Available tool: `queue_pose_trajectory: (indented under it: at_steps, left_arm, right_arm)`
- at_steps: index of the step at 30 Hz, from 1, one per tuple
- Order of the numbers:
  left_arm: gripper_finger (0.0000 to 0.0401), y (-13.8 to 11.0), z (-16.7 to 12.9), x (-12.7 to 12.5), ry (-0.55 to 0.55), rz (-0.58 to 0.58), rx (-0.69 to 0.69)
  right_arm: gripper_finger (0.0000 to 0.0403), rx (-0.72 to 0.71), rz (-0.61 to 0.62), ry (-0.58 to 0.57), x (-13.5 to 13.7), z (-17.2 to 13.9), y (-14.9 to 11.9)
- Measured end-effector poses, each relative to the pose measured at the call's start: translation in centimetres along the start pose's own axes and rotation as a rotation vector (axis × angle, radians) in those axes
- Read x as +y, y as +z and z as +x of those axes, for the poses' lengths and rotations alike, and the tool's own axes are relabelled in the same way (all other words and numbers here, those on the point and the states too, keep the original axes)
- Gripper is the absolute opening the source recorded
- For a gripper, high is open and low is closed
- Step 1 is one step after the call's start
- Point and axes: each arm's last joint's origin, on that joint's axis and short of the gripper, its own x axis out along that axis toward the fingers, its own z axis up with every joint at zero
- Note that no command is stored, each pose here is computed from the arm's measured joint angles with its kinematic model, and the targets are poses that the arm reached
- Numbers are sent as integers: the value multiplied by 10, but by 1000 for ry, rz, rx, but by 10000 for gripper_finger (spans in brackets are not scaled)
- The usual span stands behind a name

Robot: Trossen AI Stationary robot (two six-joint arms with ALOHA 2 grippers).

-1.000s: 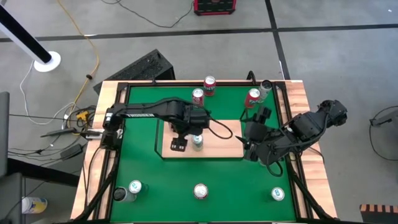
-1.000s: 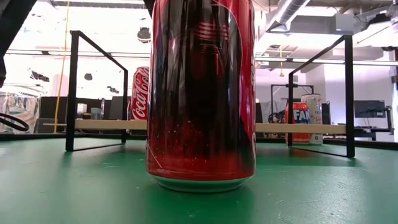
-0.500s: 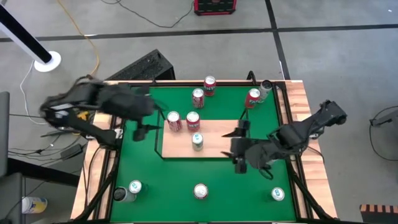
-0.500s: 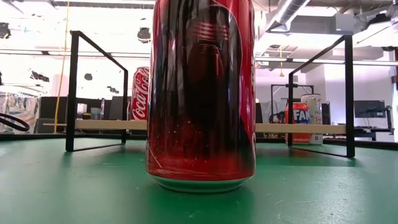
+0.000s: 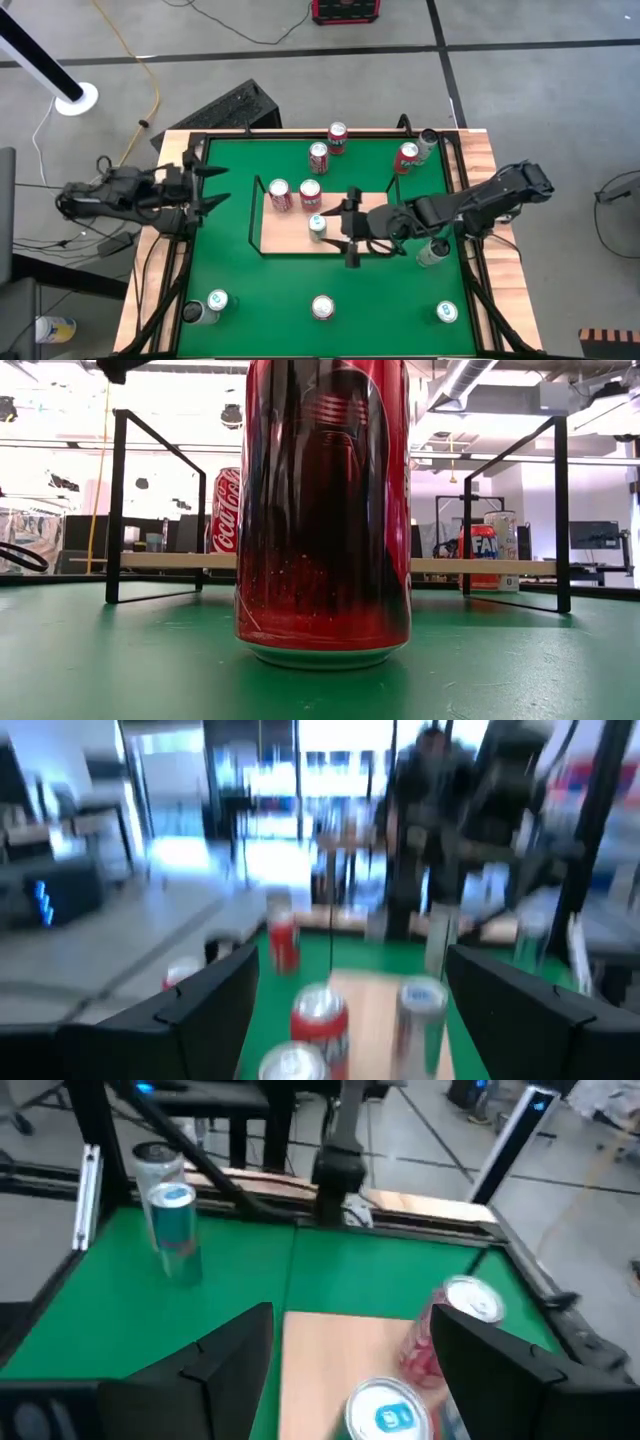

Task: Place canned beverage on shelf
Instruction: Put the top left blue soda can on the shelf

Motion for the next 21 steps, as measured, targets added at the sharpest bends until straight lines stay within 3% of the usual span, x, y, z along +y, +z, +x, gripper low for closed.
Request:
queue_pose_trajectory:
  at_steps: [7,14,21]
  left_arm:
    - [307,-49,-22,6,-10,-56,-102]
    - [307,-80,-12,0,-21,-128,22]
    - [307,-107,-7,-7,-141,-94,94]
  right_arm:
    - [297,-90,19,-51,2,23,-35]
    - [297,-147,70,-64,0,29,-69]
    - [297,-107,116,-103,-9,46,-84]
